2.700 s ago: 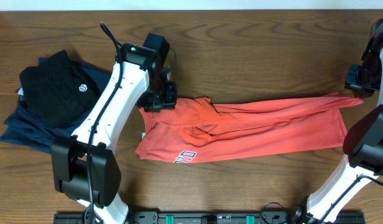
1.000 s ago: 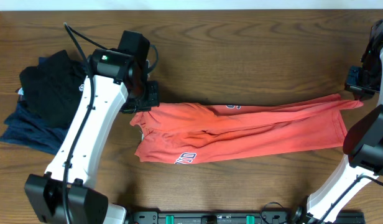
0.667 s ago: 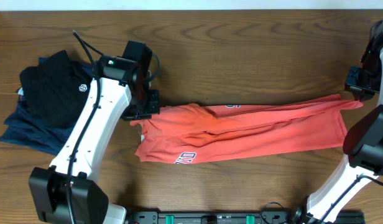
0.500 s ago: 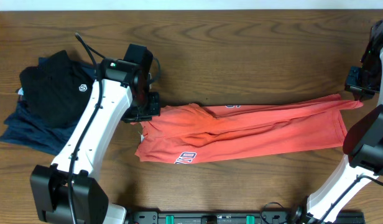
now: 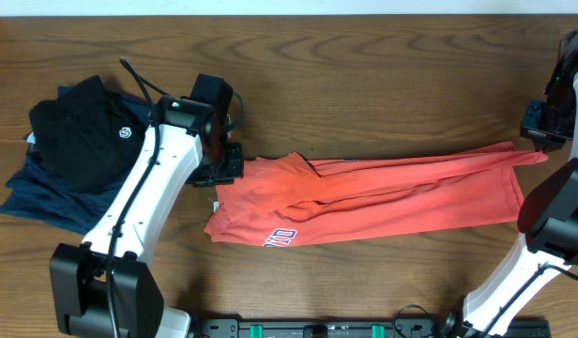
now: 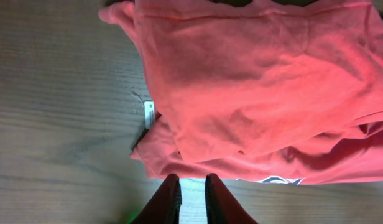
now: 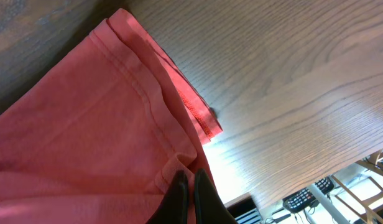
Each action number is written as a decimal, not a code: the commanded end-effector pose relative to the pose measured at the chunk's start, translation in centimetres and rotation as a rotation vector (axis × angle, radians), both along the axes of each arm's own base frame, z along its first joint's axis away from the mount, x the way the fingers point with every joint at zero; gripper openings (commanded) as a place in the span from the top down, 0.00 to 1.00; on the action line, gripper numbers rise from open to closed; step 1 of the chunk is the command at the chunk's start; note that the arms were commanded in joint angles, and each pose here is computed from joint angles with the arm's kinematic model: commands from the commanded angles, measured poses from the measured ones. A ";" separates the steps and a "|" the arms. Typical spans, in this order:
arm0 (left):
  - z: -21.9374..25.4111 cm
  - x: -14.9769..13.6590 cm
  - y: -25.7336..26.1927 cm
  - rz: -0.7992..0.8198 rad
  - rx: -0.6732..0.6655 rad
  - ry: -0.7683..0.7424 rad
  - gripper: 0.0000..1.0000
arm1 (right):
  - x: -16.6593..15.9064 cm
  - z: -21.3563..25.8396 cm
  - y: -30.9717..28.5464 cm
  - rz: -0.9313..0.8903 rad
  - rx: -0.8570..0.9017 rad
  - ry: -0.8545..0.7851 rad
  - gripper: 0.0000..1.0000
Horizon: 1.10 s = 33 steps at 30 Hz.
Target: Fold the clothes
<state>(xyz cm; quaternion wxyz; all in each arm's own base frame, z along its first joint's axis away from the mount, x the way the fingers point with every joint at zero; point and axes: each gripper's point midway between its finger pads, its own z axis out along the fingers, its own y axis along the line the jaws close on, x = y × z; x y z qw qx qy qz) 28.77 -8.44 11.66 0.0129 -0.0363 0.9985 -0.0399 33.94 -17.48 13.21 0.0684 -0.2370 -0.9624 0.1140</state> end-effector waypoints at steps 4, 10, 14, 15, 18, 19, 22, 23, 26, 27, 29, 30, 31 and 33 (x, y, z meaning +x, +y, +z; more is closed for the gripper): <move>-0.6 0.5 0.2 -0.006 0.010 -0.005 0.63 | -0.3 -0.1 -0.6 -0.017 -0.020 0.010 0.99; -2.6 0.9 0.9 0.032 0.057 -0.007 0.56 | -0.2 -0.1 -0.6 -0.017 -0.021 0.010 0.99; -4.8 0.8 1.0 0.048 0.063 0.016 0.56 | -0.2 -0.1 -0.6 -0.017 -0.021 0.010 0.99; -5.3 0.8 1.0 0.049 0.064 0.024 0.56 | -0.2 -0.1 -0.6 -0.017 -0.021 0.010 0.99; -6.8 0.6 1.0 0.061 0.072 0.055 0.56 | -0.2 -0.1 -0.6 -0.017 -0.021 0.010 0.99; -7.0 0.6 1.0 0.063 0.074 0.063 0.56 | -0.2 -0.1 -0.6 -0.017 -0.021 0.010 0.99; -7.9 0.4 1.1 0.065 0.082 0.090 0.56 | -0.2 -0.1 -0.6 -0.017 -0.021 0.010 0.99; -8.1 0.4 1.0 0.065 0.083 0.095 0.56 | -0.2 -0.1 -0.6 -0.017 -0.021 0.010 0.99; -8.3 0.5 0.7 0.066 0.063 0.097 0.56 | -0.2 -0.1 -0.6 -0.017 -0.022 0.008 0.99; -8.3 0.6 0.5 0.066 0.051 0.096 0.56 | -0.2 -0.2 -0.7 -0.017 -0.022 0.007 0.99; -8.2 0.6 0.2 0.065 0.036 0.094 0.56 | -0.2 -0.2 -0.7 -0.017 -0.022 0.007 0.99; -8.2 0.7 0.2 0.066 0.035 0.092 0.56 | -0.2 -0.2 -0.7 -0.017 -0.022 0.007 0.99; -8.3 0.7 0.2 0.066 0.035 0.090 0.56 | -0.2 -0.2 -0.7 -0.017 -0.022 0.007 0.99; -8.3 0.8 0.1 0.066 0.030 0.086 0.57 | -0.2 -0.2 -0.6 -0.017 -0.022 0.007 0.99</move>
